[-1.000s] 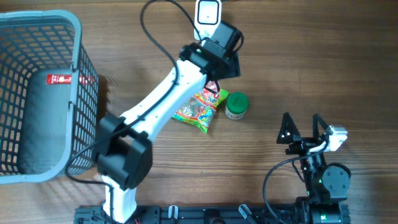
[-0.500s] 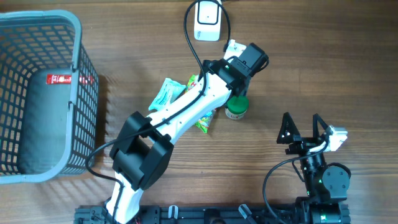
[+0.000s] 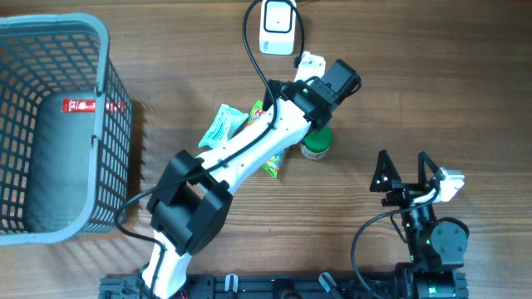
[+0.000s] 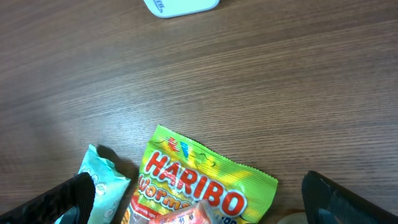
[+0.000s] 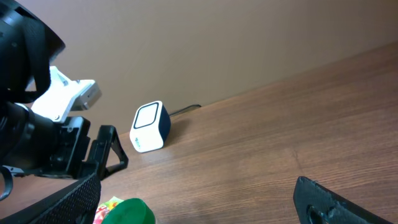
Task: Scan the item barcode
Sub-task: 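Return the left gripper to the basket and grasp the Nescafe stick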
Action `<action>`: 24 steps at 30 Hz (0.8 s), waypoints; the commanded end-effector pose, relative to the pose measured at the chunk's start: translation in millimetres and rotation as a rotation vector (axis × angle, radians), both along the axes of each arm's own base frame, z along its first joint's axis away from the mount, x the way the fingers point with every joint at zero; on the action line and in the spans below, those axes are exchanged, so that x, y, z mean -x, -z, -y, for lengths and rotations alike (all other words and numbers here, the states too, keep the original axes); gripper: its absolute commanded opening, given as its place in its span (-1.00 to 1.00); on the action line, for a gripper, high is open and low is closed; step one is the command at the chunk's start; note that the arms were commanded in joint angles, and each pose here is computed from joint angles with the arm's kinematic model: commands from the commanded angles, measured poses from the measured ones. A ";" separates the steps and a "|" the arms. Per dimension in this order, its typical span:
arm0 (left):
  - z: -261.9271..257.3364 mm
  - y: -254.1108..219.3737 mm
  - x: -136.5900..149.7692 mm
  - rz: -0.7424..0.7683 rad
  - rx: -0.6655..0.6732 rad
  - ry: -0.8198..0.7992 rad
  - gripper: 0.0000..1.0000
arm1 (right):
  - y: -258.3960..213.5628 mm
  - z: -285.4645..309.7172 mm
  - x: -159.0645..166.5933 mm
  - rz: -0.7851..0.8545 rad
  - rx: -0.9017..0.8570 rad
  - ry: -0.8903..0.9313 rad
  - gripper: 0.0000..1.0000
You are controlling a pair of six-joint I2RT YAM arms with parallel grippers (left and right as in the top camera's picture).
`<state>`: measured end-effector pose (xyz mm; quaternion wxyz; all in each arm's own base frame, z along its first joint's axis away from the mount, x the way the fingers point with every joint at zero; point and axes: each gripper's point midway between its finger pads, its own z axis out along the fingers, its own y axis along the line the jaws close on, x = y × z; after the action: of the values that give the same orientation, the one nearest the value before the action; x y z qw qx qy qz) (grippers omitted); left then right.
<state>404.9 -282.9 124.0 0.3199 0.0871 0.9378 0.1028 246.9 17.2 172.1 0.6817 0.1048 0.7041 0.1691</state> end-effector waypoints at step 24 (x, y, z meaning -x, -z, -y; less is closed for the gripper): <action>-445.7 -110.8 96.3 0.268 0.590 -1.546 0.27 | -0.5 0.9 -0.1 0.003 -0.006 0.007 1.00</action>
<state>311.2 151.2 267.5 0.2999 -0.6201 0.7219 0.0663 246.9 17.2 172.1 0.6817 0.1048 0.7041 0.1691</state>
